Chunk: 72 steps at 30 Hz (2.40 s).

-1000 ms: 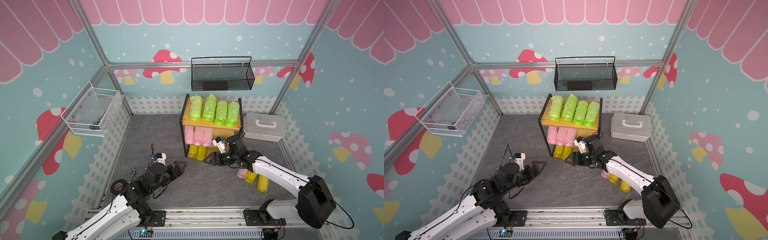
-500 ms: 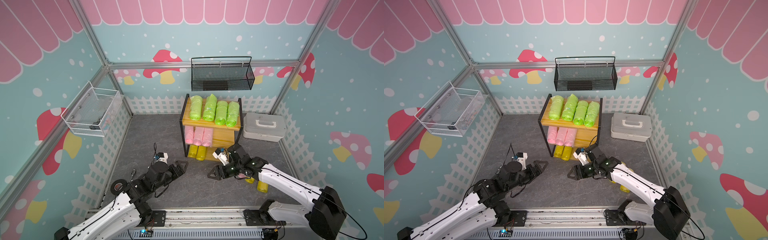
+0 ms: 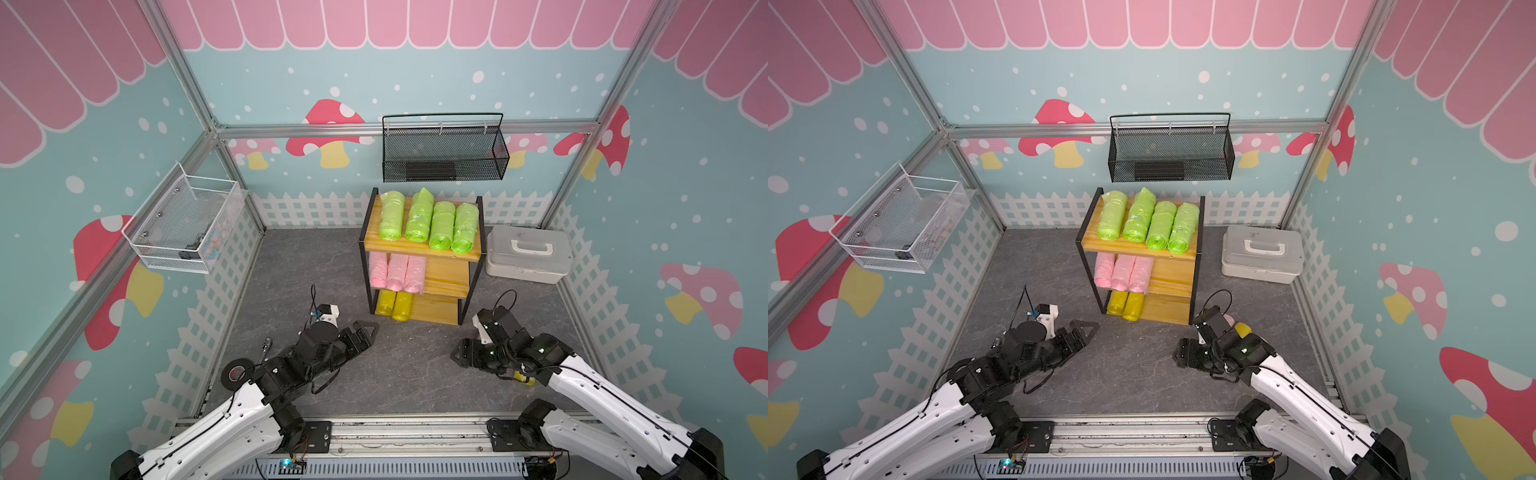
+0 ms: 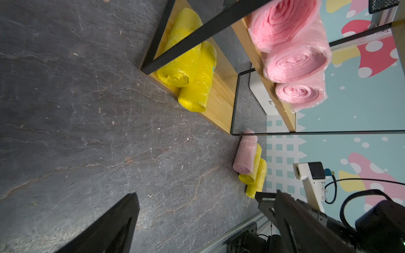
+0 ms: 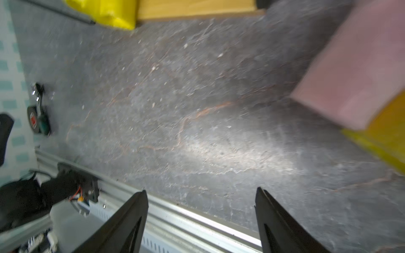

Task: Sort the rolls of trash bags by color and place them on the shelf
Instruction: Pick up the roll of trash bags from the center of the board.

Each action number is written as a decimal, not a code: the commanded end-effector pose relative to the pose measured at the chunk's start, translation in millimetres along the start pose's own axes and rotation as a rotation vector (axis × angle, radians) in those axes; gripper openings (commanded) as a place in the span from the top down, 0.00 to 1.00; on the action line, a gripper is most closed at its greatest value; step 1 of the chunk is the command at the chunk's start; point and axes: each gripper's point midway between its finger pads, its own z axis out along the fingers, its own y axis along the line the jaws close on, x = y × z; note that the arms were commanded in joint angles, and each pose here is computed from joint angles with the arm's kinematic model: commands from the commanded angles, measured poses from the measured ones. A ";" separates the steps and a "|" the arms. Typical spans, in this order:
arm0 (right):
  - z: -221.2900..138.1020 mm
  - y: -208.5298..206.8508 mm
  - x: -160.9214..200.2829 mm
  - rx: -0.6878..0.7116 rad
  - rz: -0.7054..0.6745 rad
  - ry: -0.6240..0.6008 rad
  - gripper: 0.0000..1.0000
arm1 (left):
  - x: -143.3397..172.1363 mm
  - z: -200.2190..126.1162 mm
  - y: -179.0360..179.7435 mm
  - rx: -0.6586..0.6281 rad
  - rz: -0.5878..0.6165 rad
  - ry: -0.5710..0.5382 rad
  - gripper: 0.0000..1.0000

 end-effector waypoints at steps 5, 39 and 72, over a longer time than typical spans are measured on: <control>-0.5 -53.1 -26.0 0.143 0.202 -0.133 0.24 | -6.1 -10.8 -16.9 0.058 0.013 -0.012 0.02; 63.5 -97.9 -62.6 0.300 0.195 0.039 0.36 | -1.2 -1.7 -10.6 0.024 0.015 0.014 0.02; -100.2 74.9 -45.2 -0.599 -0.177 -0.192 1.00 | 15.0 -9.3 -137.4 0.568 0.102 0.166 0.01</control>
